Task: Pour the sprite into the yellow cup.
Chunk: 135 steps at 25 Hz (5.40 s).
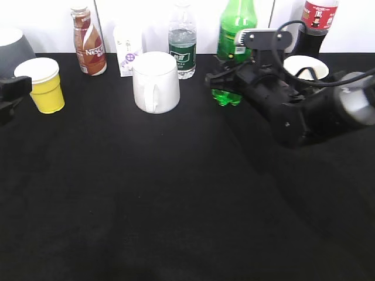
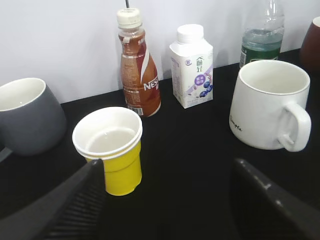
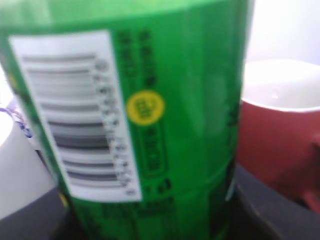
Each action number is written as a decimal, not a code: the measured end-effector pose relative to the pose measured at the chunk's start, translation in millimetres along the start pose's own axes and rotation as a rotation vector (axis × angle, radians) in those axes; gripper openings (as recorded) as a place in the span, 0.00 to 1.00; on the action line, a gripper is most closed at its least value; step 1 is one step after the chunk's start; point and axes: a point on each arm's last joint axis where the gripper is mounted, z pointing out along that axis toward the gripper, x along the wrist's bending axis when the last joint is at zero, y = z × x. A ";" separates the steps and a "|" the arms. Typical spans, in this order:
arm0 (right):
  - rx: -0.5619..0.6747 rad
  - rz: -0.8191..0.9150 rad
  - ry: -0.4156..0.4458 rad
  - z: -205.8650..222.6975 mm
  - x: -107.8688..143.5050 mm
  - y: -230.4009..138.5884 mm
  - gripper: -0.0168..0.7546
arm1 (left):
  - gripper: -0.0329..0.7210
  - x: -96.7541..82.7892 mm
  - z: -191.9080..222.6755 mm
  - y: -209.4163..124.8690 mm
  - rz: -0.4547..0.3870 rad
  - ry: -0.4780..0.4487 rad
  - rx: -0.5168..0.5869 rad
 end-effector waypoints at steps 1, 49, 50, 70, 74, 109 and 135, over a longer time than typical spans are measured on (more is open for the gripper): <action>-0.010 -0.004 0.012 3.7 1.6 0.5 0.56 | 0.82 0.1 0.2 0.6 0.000 0.000 0.002; 0.635 -0.163 0.112 -384.8 -25.8 176.0 0.79 | 0.72 -18.6 -239.0 23.1 -0.156 -0.173 0.279; 0.615 -0.162 0.114 -398.4 -30.1 160.4 0.79 | 0.72 -19.1 -240.5 17.9 -0.155 -0.174 0.272; 0.504 -0.163 0.115 -410.3 -39.2 114.5 0.79 | 0.65 -9.7 -214.8 -16.3 -0.095 -0.053 0.235; 0.496 -0.116 -0.018 -410.0 -41.2 114.8 0.79 | 0.65 -9.7 -214.6 -16.3 -0.115 -0.009 0.235; 0.338 0.000 -0.304 -429.4 -36.9 113.4 0.78 | 0.51 -12.3 -223.4 -19.4 -0.187 0.192 0.167; 0.334 0.000 -0.302 -429.9 -36.6 113.4 0.78 | 0.38 -12.2 -223.3 -19.5 -0.187 0.192 0.167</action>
